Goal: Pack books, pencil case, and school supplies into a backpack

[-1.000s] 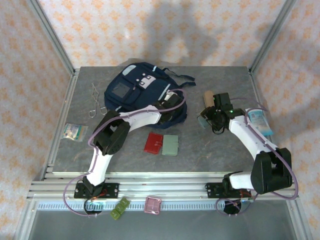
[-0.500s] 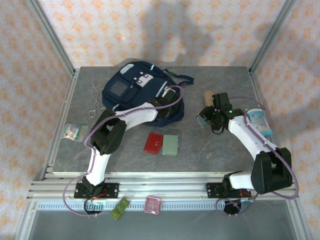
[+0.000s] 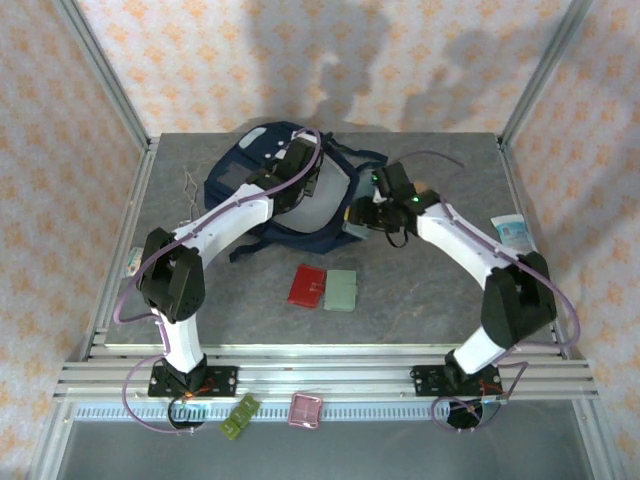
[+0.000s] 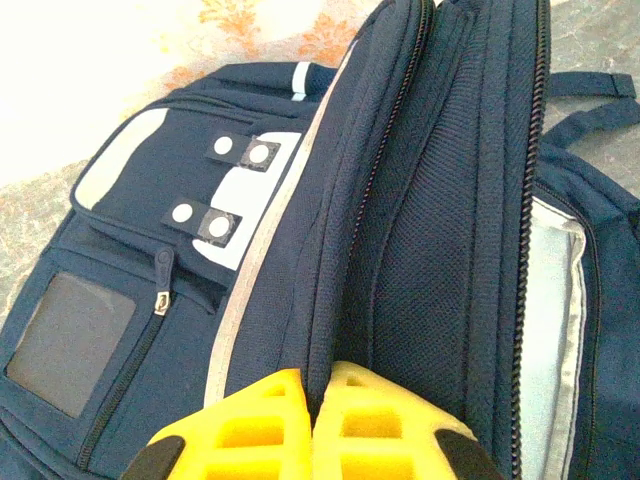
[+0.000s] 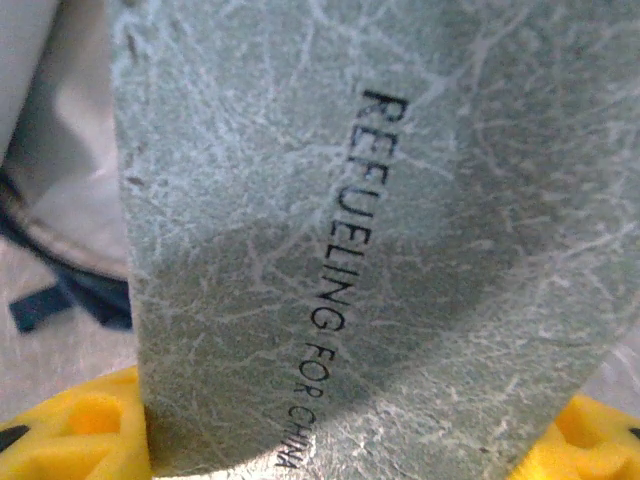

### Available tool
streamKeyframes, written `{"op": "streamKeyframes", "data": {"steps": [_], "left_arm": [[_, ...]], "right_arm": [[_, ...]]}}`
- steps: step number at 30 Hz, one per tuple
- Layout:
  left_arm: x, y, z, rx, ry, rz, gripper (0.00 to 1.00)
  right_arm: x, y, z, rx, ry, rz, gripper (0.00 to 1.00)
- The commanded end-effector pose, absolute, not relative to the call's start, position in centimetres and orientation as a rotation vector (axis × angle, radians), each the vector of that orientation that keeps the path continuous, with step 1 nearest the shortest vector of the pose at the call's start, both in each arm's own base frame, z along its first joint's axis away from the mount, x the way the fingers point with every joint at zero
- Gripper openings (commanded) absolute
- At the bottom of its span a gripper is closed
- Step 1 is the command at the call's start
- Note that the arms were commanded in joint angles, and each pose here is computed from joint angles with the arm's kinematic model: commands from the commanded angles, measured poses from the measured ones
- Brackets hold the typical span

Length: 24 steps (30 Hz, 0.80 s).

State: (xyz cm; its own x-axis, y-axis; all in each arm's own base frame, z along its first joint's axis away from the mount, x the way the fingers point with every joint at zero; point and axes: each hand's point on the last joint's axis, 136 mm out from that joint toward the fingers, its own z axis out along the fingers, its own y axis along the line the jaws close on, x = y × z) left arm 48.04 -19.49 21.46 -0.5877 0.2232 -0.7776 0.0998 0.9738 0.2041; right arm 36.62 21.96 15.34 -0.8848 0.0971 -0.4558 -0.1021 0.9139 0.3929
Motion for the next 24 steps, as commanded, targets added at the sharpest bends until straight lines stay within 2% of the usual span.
{"op": "streamKeyframes", "data": {"steps": [1, 9, 14, 20, 22, 24], "left_arm": [[48.7, -18.0, 25.9, 0.182, 2.115, 0.178, 0.0], [48.7, -16.3, 27.5, 0.15, 2.097, 0.171, 0.0], [48.7, -15.6, 27.8, 0.133, 2.091, 0.166, 0.0], [48.7, -16.0, 27.6, 0.135, 2.097, 0.138, 0.0], [48.7, -16.1, 27.3, 0.135, 2.103, 0.13, 0.0], [48.6, -16.2, 26.9, 0.134, 2.111, 0.121, 0.0]], "right_arm": [[37.4, 24.3, 15.1, -0.288, 2.589, 0.531, 0.31], [40.2, 28.8, 11.9, -0.544, 2.63, 0.409, 0.34], [41.7, 30.6, 10.9, -0.614, 2.599, 0.339, 0.42], [43.3, 29.4, 12.8, -0.506, 2.546, 0.238, 0.71], [43.1, 28.9, 13.9, -0.469, 2.52, 0.242, 1.0], [42.6, 28.8, 15.0, -0.441, 2.503, 0.285, 1.0]]}}
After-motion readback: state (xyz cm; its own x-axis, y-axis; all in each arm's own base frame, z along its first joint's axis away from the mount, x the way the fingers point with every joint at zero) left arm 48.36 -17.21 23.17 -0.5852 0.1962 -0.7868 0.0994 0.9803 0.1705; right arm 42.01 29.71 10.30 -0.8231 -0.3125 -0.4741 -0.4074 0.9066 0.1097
